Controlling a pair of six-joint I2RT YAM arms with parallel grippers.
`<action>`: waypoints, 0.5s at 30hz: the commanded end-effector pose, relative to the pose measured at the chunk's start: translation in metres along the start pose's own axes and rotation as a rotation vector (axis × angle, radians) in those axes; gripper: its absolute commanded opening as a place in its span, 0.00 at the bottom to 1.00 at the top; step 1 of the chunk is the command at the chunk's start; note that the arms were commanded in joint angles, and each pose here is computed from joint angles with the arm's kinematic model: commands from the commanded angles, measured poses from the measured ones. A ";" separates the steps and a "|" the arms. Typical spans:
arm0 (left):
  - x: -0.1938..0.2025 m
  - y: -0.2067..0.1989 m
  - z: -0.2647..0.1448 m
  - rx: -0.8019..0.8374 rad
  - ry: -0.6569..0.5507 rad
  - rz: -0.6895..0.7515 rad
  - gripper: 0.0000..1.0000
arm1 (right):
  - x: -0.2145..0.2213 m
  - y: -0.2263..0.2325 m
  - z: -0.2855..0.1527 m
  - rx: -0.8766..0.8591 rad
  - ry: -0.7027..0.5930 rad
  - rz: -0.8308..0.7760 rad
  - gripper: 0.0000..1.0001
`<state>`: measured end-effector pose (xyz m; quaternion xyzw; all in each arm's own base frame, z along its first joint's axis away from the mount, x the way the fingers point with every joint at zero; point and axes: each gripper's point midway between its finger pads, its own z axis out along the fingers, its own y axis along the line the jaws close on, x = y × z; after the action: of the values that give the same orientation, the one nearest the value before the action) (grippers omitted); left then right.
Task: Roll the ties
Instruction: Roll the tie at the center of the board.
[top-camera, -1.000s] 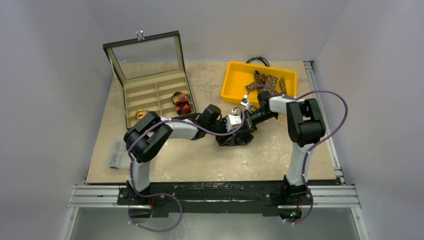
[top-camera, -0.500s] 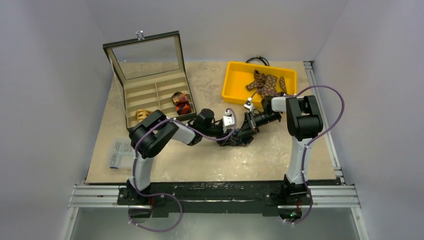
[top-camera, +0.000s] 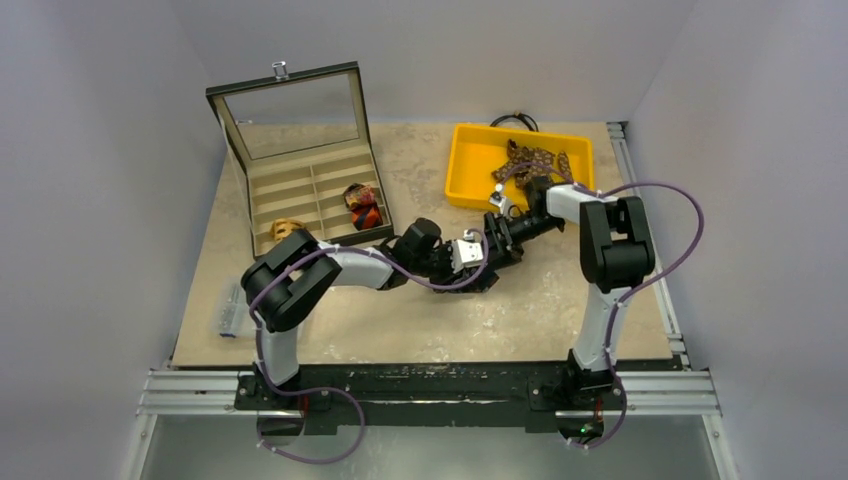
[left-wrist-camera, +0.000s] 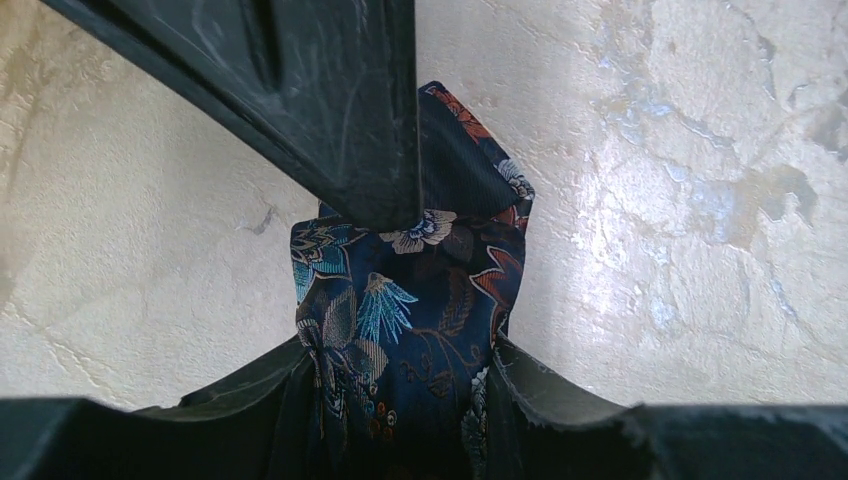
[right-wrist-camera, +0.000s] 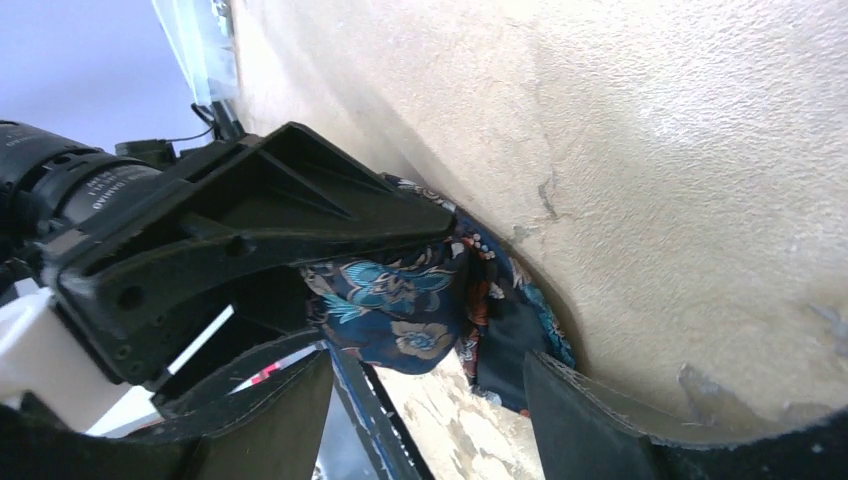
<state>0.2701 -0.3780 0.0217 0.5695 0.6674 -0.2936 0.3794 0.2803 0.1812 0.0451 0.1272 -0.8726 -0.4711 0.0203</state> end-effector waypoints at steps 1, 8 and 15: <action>0.067 -0.019 -0.008 -0.005 0.311 -0.017 0.22 | 0.001 0.005 -0.003 0.036 -0.035 -0.015 0.68; 0.079 -0.023 -0.005 0.011 0.423 -0.009 0.23 | 0.004 -0.006 -0.021 0.134 -0.067 -0.004 0.65; 0.083 -0.027 -0.007 0.013 0.434 -0.034 0.22 | 0.019 -0.025 -0.053 0.288 -0.118 0.059 0.73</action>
<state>0.2709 -0.3880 0.0193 0.6004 0.6814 -0.2282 0.3509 0.2792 0.1394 0.0511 0.0889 -0.9118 -0.4003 -0.0219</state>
